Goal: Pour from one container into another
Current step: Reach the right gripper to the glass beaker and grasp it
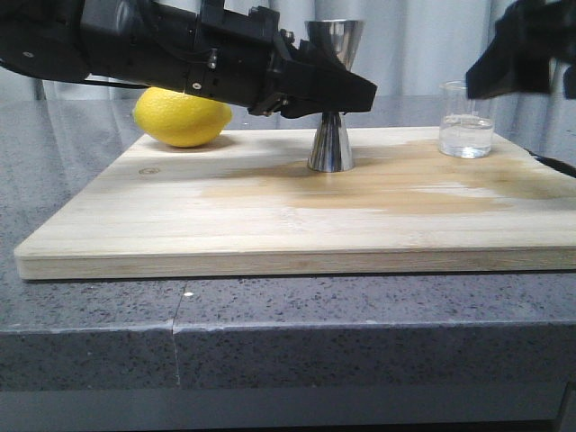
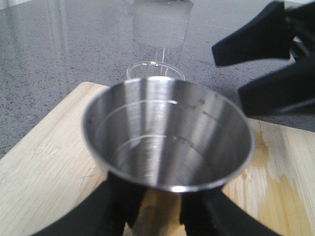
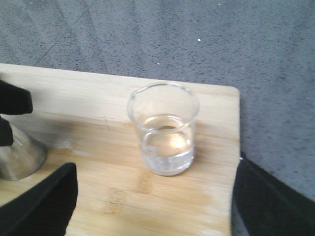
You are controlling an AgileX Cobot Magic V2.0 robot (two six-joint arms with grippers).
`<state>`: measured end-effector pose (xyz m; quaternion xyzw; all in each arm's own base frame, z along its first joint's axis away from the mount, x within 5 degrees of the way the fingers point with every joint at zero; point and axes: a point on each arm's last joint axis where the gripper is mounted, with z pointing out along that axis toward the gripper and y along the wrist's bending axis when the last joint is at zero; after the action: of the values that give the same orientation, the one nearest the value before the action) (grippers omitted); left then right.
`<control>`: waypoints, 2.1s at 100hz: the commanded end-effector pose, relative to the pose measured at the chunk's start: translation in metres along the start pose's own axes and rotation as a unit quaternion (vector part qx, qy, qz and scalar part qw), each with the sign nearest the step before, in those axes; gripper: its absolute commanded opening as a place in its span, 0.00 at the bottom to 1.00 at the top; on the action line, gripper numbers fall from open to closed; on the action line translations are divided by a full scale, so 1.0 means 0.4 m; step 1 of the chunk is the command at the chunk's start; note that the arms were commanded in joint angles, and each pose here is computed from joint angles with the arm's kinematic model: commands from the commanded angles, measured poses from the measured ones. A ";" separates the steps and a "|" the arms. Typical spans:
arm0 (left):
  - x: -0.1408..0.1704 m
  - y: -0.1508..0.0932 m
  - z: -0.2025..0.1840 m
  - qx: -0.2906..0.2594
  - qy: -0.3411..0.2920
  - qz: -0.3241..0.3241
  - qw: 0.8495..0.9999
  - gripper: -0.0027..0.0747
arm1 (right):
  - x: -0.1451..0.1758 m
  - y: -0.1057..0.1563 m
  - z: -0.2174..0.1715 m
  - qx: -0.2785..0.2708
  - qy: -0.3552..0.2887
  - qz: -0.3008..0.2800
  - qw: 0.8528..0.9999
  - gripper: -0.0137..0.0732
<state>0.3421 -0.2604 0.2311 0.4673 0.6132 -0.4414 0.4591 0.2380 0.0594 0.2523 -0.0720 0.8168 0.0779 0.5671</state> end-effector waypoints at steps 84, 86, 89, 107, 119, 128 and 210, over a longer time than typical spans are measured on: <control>-0.088 -0.025 -0.014 0.013 -0.062 0.013 0.998 0.32 | 0.066 0.000 0.149 -0.008 -0.169 0.017 0.986 0.60; -0.088 -0.025 -0.014 0.013 -0.062 0.013 0.998 0.32 | 0.066 0.000 0.149 -0.008 -0.169 0.017 0.985 0.58; -0.088 -0.025 -0.014 0.013 -0.062 0.013 0.998 0.32 | 0.066 0.000 0.149 -0.008 -0.169 0.017 0.985 0.56; -0.088 -0.025 -0.014 0.013 -0.062 0.013 0.998 0.32 | 0.064 0.000 0.148 -0.008 -0.173 0.017 0.985 0.53; -0.088 -0.025 -0.014 0.013 -0.062 0.013 0.998 0.32 | 0.063 0.000 0.147 -0.009 -0.175 0.017 0.984 0.52; -0.088 -0.025 -0.014 0.013 -0.062 0.013 0.998 0.32 | 0.056 0.000 0.142 -0.009 -0.180 0.017 0.983 0.52; -0.088 -0.025 -0.014 0.013 -0.062 0.013 0.998 0.32 | 0.038 0.005 0.167 -0.013 -0.187 0.005 0.982 0.53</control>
<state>0.3421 -0.2604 0.2311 0.4673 0.6132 -0.4414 0.4591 0.2866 0.0726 0.1916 -0.0519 0.7443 0.1008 0.6581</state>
